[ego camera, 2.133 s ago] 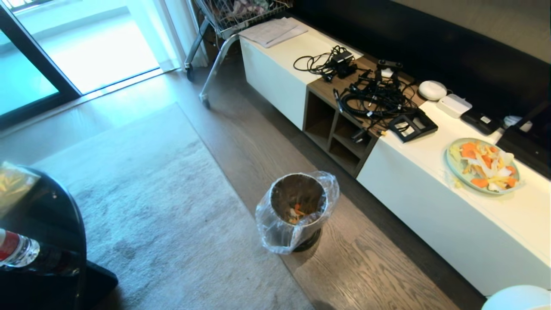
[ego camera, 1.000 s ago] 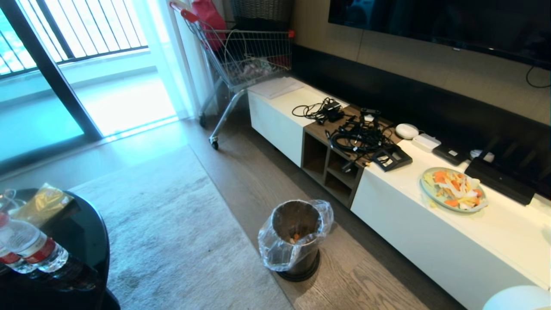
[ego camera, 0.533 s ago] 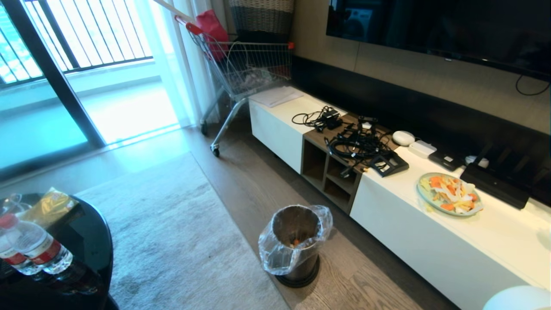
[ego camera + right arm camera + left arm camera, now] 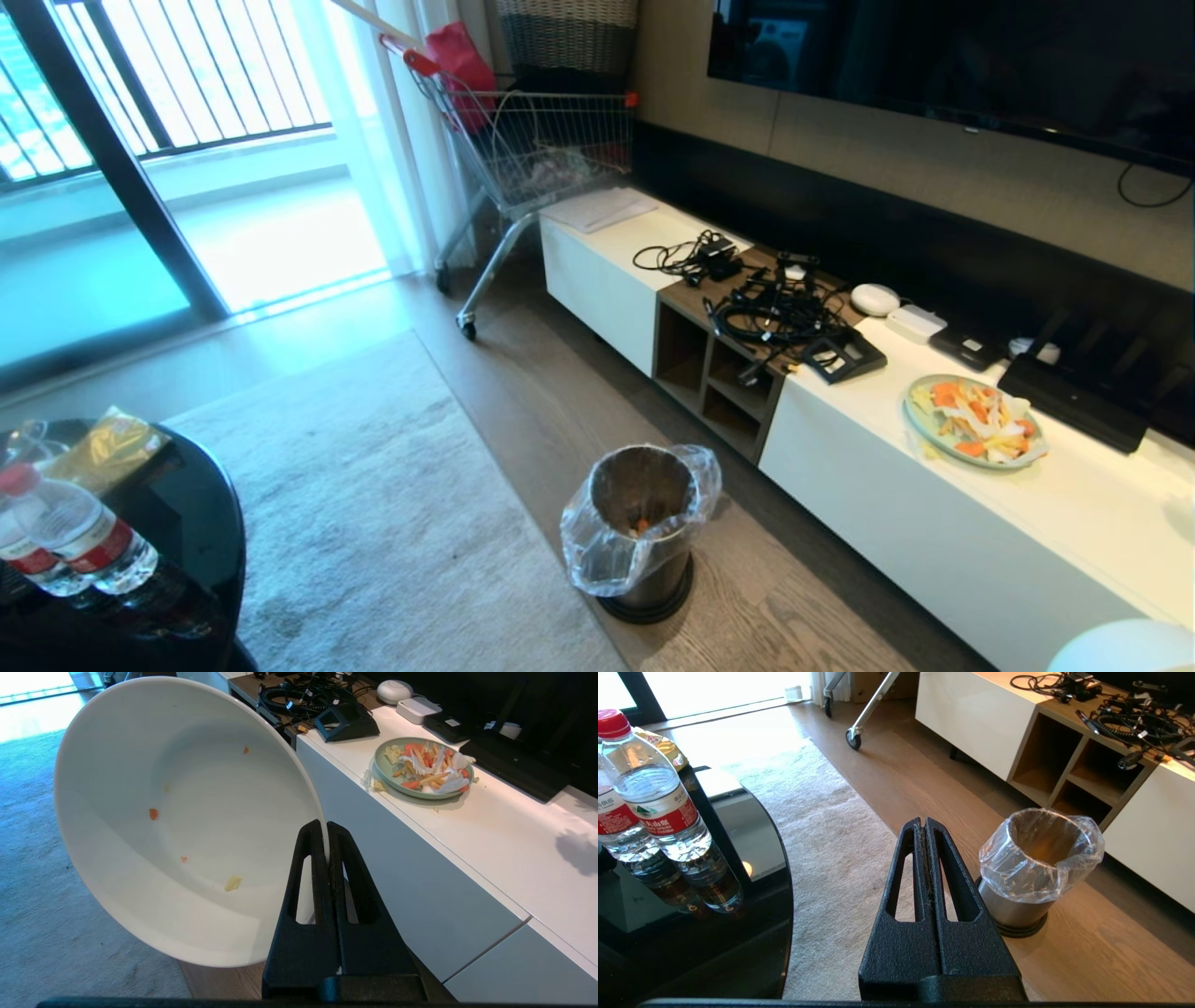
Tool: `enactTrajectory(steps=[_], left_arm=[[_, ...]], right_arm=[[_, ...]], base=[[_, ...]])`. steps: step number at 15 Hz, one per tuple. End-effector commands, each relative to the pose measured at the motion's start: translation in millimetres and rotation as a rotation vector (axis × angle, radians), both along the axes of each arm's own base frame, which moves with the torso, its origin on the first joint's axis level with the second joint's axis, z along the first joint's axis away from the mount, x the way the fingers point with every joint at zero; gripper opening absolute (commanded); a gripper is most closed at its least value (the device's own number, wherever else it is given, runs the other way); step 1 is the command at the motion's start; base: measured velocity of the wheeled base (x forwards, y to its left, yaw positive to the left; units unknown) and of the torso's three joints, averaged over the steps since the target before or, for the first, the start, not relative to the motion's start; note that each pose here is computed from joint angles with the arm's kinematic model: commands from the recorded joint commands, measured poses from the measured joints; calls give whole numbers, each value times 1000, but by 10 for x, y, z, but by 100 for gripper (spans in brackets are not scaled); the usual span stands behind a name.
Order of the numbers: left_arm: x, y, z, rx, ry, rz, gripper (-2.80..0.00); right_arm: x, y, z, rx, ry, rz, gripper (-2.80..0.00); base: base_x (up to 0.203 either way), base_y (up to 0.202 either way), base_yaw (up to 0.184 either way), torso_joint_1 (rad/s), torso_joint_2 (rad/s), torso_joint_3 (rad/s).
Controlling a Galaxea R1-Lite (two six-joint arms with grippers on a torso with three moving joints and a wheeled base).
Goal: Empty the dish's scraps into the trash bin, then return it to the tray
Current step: Put the bowl back to the table
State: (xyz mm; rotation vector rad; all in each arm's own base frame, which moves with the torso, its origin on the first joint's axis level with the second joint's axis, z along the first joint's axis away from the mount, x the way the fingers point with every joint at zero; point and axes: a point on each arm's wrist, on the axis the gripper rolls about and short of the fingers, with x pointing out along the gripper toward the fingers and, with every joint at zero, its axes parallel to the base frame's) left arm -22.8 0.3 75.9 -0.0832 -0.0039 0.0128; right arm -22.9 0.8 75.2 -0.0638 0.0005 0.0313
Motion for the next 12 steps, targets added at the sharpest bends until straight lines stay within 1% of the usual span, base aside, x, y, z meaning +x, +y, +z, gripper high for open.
enactTrajectory(steps=[1, 6, 12], left_arm=[[0, 0, 1, -1, -1, 1, -280], [0, 0, 2, 2, -3, 1, -280], [0, 0, 2, 2, -3, 1, -280]], right_arm=[[1, 0, -2, -1, 3, 1, -280], [1, 0, 0, -1, 2, 1, -280], [1, 0, 0, -1, 2, 1, -280]], base=[[0, 0, 0, 0, 0, 0], [0, 0, 0, 2, 1, 39], [0, 0, 0, 0, 0, 0]])
